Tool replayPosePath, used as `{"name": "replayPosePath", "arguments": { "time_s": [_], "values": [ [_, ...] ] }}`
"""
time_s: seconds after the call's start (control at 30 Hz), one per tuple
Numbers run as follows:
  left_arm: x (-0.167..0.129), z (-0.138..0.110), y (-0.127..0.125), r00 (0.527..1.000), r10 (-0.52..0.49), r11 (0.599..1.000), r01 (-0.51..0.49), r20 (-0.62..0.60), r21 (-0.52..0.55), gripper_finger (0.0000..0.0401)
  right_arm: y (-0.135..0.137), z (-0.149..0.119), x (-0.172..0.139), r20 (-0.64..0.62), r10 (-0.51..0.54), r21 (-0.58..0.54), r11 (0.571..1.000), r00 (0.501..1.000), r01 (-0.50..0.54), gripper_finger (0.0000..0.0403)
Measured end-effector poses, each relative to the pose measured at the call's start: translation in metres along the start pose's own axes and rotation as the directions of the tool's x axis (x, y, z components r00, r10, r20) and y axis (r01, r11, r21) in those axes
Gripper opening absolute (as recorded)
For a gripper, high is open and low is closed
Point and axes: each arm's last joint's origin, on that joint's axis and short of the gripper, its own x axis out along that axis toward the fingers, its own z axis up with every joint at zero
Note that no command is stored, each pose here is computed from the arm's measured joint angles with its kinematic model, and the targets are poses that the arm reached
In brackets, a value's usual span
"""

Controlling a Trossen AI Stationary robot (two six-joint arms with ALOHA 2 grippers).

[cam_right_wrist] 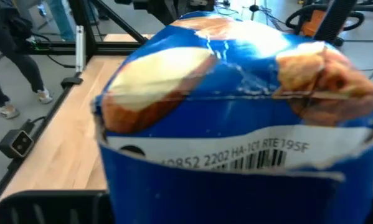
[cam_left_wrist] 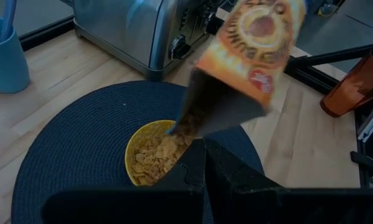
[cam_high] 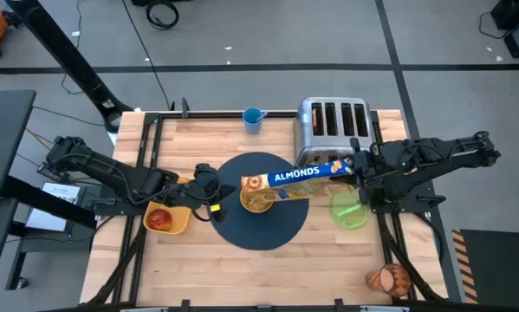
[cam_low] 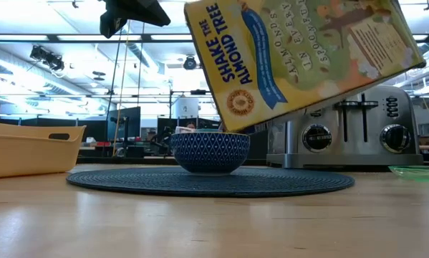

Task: Arrange a breakfast setting
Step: Pour the cereal from the cereal box into the bowl

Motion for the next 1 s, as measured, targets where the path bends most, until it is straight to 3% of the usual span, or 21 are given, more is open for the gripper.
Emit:
{"name": "replayPosePath", "arguments": {
  "time_s": [0.2, 0.57, 0.87, 1.0],
  "values": [
    [-0.002, 0.001, 0.000, 1.000, -0.010, 1.000, 0.010, 0.008, -0.006, 0.0009, -0.004, -0.001, -0.014, 0.045, -0.018, 0.011, 1.000, 0.999, 0.018, 0.0093],
    [-0.009, 0.007, -0.002, 0.998, -0.046, 0.999, 0.046, 0.044, 0.004, 0.0009, -0.007, -0.030, -0.021, 0.106, -0.018, 0.051, 0.999, 0.994, 0.013, 0.0093],
    [-0.017, 0.025, -0.004, 0.978, -0.123, 0.992, 0.121, 0.170, 0.022, 0.0009, -0.010, -0.050, -0.029, 0.208, -0.005, 0.075, 0.997, 0.978, -0.010, 0.0093],
    [-0.023, 0.043, -0.007, 0.934, -0.222, 0.975, 0.214, 0.281, 0.058, 0.0009, -0.011, -0.058, -0.031, 0.256, -0.003, 0.091, 0.996, 0.967, -0.021, 0.0093]
  ]
}}
